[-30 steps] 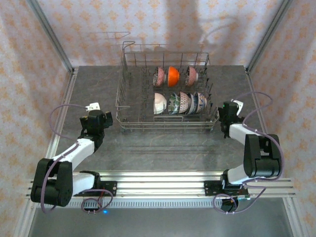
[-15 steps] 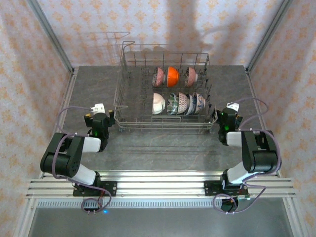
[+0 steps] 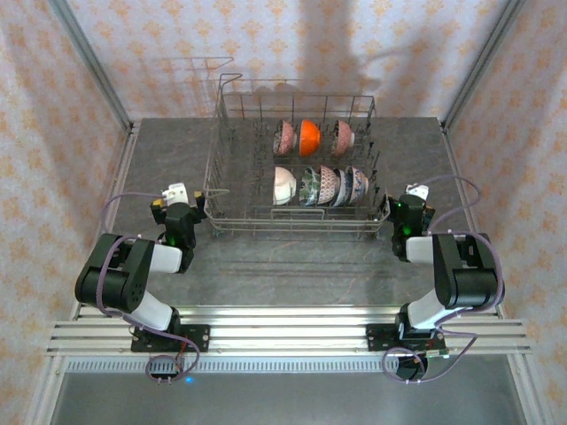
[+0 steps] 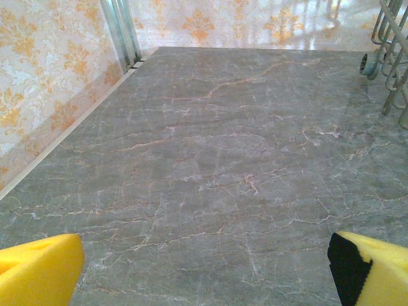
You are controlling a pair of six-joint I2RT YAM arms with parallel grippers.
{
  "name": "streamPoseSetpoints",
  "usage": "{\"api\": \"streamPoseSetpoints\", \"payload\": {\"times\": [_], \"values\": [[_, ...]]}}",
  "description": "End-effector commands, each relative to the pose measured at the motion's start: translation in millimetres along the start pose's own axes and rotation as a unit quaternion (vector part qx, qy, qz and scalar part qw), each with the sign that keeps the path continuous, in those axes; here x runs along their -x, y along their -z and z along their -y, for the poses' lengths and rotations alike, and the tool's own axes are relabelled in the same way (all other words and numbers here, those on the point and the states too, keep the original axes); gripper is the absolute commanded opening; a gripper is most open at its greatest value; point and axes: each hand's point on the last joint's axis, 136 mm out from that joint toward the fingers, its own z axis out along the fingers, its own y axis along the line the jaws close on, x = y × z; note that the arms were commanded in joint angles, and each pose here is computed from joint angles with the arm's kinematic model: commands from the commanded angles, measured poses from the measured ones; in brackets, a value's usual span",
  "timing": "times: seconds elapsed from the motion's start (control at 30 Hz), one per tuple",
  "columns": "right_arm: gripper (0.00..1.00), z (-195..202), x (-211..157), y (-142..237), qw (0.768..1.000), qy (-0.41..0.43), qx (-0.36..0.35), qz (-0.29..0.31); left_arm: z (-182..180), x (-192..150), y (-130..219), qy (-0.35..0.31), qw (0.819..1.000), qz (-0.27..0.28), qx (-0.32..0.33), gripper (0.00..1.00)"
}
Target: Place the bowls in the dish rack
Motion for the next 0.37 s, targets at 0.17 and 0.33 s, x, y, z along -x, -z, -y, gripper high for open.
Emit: {"api": "streamPoseSetpoints", "payload": {"times": [0.17,0.33], "values": [[0.99,-28.8,16.7,1.1,0.998,-0.005,0.064,0.027,-4.2,10.9,-4.2,0.003,1.0,0.013,0.012,0.99],[0.99,-27.9,17.7,3.6,0.997,-0.006,0.064,0.032,-4.7,10.4,-4.0,0.004,1.0,0.013,0.012,0.99]]}}
